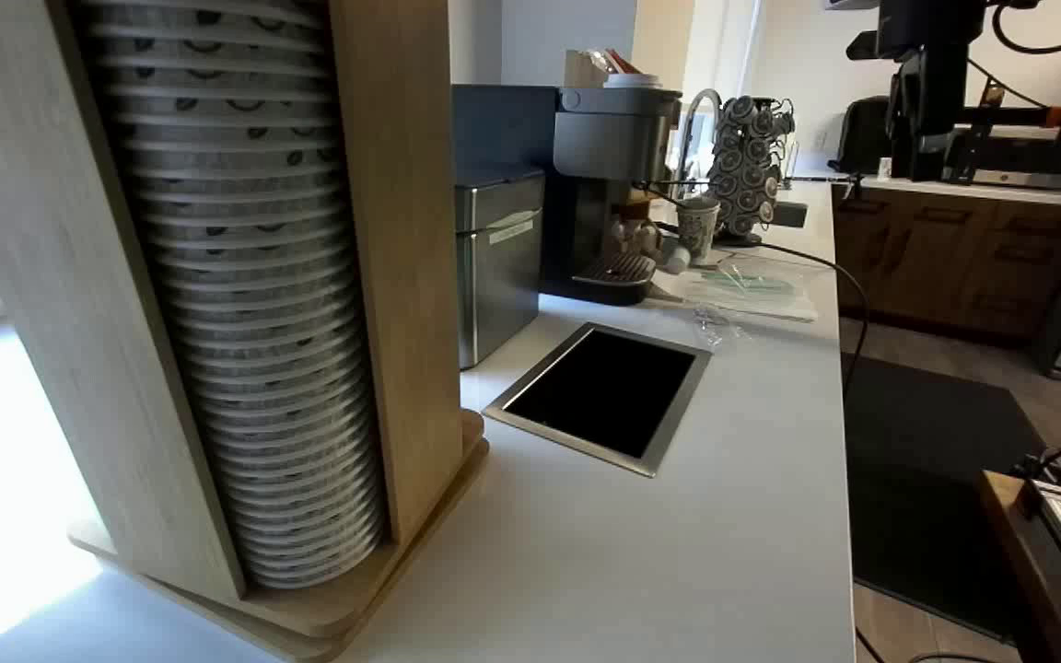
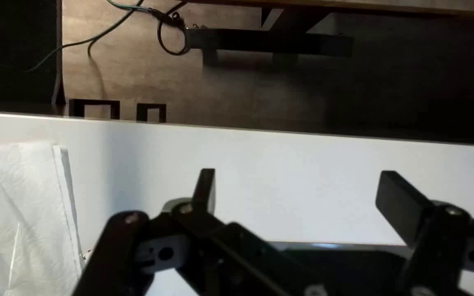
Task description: Open the bin
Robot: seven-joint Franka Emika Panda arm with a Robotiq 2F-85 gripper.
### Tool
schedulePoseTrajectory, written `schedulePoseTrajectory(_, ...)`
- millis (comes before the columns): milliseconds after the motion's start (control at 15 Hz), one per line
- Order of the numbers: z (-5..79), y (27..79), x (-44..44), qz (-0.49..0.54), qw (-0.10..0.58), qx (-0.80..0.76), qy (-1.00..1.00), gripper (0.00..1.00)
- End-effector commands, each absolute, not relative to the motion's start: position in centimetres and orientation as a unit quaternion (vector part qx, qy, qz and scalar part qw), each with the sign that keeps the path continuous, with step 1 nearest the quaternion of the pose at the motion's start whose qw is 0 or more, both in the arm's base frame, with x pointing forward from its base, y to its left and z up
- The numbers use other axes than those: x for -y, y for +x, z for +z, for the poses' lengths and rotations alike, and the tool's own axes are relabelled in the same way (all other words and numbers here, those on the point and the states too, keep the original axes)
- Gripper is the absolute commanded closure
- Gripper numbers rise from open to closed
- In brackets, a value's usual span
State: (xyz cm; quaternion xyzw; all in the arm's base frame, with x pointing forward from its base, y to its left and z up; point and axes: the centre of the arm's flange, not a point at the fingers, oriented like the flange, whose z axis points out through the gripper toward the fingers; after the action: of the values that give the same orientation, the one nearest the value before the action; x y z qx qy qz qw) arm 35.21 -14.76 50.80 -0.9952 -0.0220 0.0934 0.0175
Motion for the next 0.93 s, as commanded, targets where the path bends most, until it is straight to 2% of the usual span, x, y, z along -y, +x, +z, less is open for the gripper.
schedulePoseTrajectory(0, 50.8, 35.2, 14.8, 0.093, 0.018, 0.022, -0.995, 0.00)
schedulePoseTrajectory(267, 50.4, 36.4, 14.2, 0.072, 0.029, 0.010, -0.997, 0.00)
schedulePoseTrajectory(467, 49.8, 39.8, 11.8, 0.027, 0.105, -0.045, -0.993, 0.00)
schedulePoseTrajectory(867, 47.9, 45.1, 10.5, -0.063, 0.178, -0.171, -0.967, 0.00)
